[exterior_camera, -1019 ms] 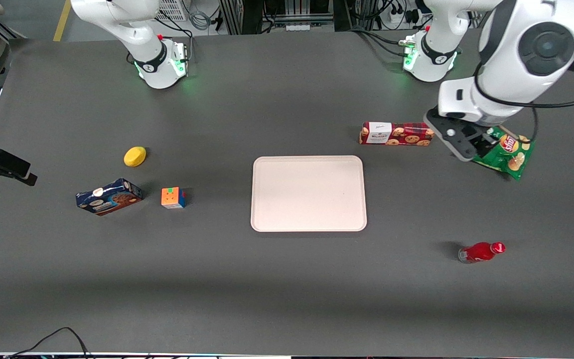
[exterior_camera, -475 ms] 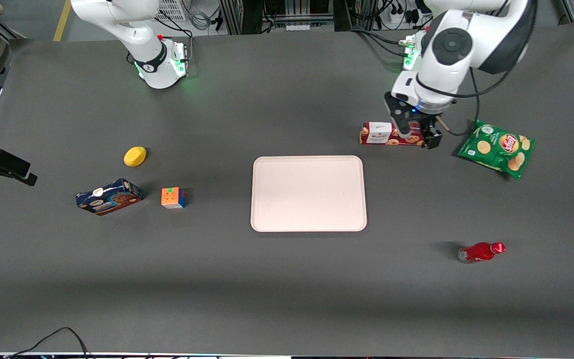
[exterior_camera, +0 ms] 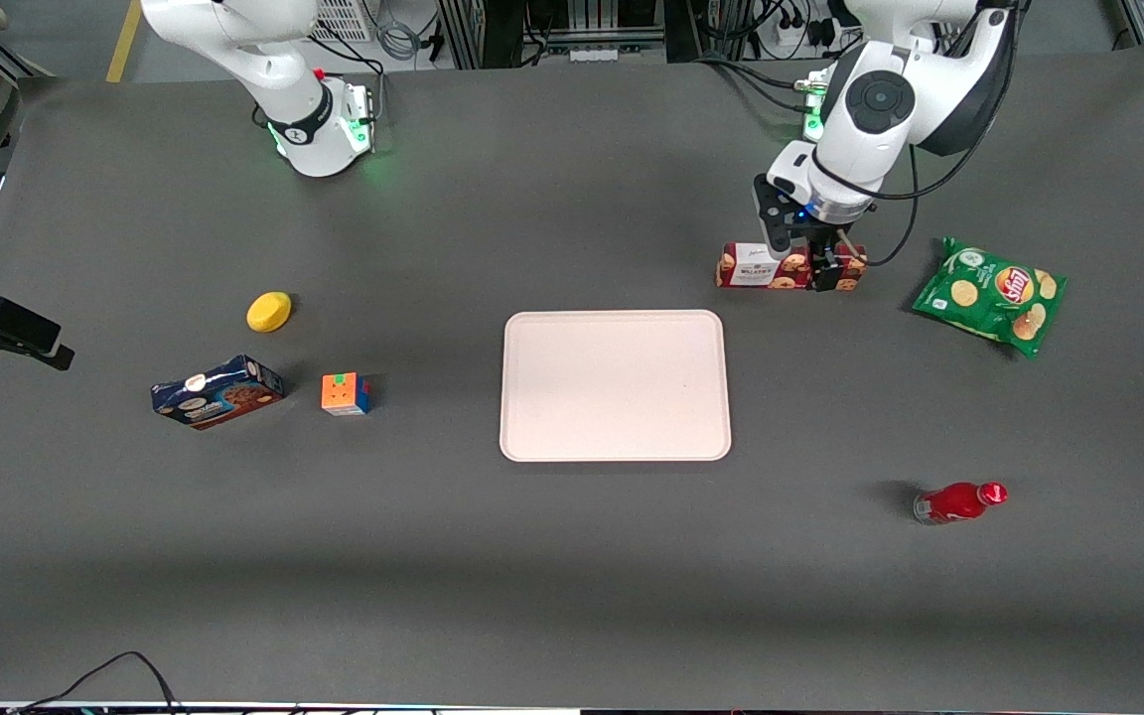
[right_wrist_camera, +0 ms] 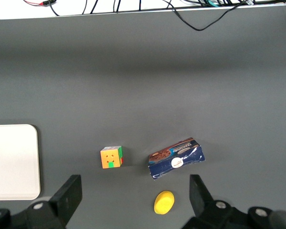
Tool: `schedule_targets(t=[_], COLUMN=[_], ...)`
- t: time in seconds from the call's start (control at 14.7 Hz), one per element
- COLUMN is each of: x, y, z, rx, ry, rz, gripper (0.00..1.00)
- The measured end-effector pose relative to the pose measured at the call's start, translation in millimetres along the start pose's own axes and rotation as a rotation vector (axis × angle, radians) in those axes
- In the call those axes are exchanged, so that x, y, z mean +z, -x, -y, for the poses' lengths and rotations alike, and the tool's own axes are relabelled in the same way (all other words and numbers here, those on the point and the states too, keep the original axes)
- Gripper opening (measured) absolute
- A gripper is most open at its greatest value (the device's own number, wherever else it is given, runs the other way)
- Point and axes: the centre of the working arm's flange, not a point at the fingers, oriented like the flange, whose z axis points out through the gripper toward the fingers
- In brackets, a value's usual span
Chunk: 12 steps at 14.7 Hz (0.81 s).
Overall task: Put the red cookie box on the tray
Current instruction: 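Move the left gripper over the red plaid cookie box and lower, then close the left gripper on the cookie box's end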
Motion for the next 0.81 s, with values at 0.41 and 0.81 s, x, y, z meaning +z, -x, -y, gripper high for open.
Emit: schedule_targets(t=[0.41, 0.81], x=[36, 82], y=[13, 13], z=[-17, -24], rx=[0.05, 0.054], ry=[-0.018, -0.011], rz=[-0.03, -0.075], gripper=[1.0, 1.0])
